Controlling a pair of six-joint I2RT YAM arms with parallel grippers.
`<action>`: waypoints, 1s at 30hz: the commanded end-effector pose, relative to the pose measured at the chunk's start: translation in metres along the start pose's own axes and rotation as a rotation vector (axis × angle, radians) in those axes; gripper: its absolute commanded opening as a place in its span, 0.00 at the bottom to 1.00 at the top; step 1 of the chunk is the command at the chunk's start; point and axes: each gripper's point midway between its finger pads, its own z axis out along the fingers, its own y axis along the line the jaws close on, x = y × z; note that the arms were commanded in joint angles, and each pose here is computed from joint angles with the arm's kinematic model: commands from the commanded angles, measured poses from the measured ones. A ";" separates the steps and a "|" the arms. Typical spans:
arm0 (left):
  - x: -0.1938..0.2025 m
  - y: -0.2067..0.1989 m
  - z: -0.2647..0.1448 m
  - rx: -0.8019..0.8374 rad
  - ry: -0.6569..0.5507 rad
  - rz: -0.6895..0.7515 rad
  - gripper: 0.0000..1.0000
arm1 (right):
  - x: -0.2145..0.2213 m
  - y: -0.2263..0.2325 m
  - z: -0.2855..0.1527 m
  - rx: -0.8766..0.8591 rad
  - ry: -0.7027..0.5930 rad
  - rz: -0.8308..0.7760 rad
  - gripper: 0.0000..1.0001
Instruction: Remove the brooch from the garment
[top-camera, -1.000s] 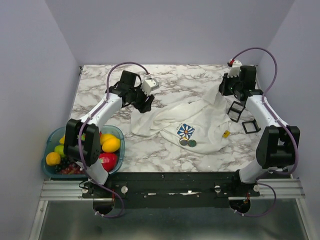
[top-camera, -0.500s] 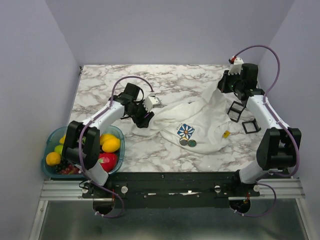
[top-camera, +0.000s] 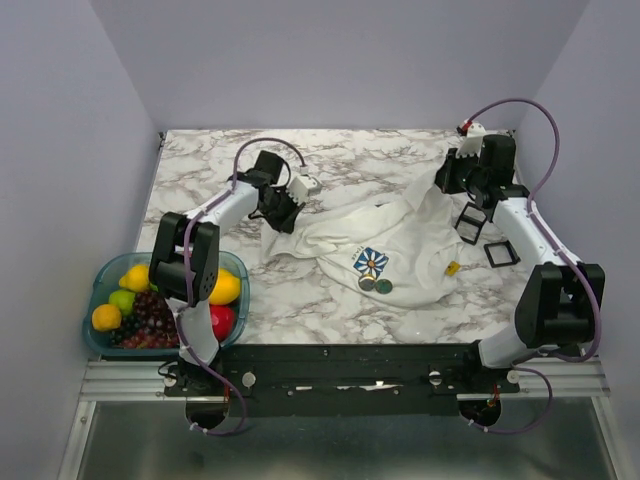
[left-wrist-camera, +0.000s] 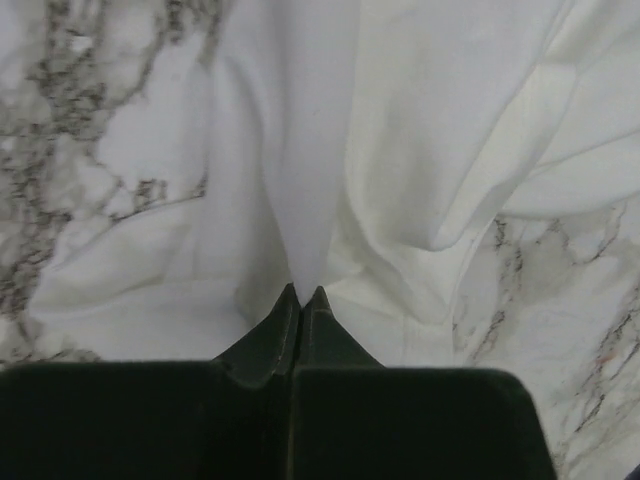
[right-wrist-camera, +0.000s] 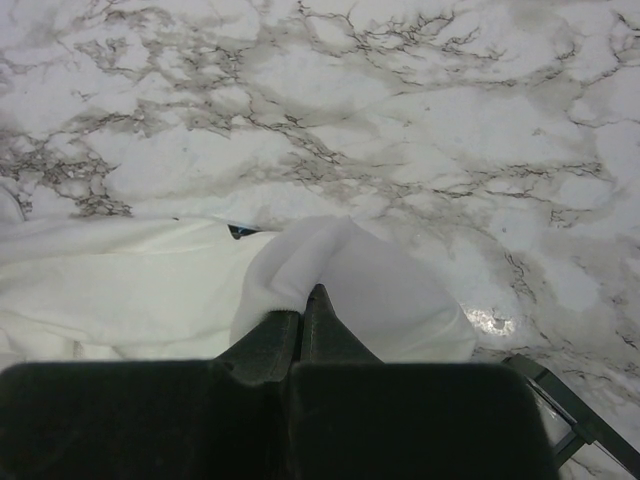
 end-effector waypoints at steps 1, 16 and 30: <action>-0.021 0.049 -0.041 -0.109 -0.062 0.041 0.00 | -0.005 0.001 -0.007 0.006 -0.028 0.000 0.01; -0.051 0.016 -0.068 -0.100 -0.203 -0.086 0.50 | 0.002 0.002 -0.003 -0.006 -0.007 0.024 0.01; -0.024 0.045 -0.033 -0.159 -0.042 -0.282 0.53 | 0.004 0.003 -0.006 -0.006 -0.005 0.021 0.01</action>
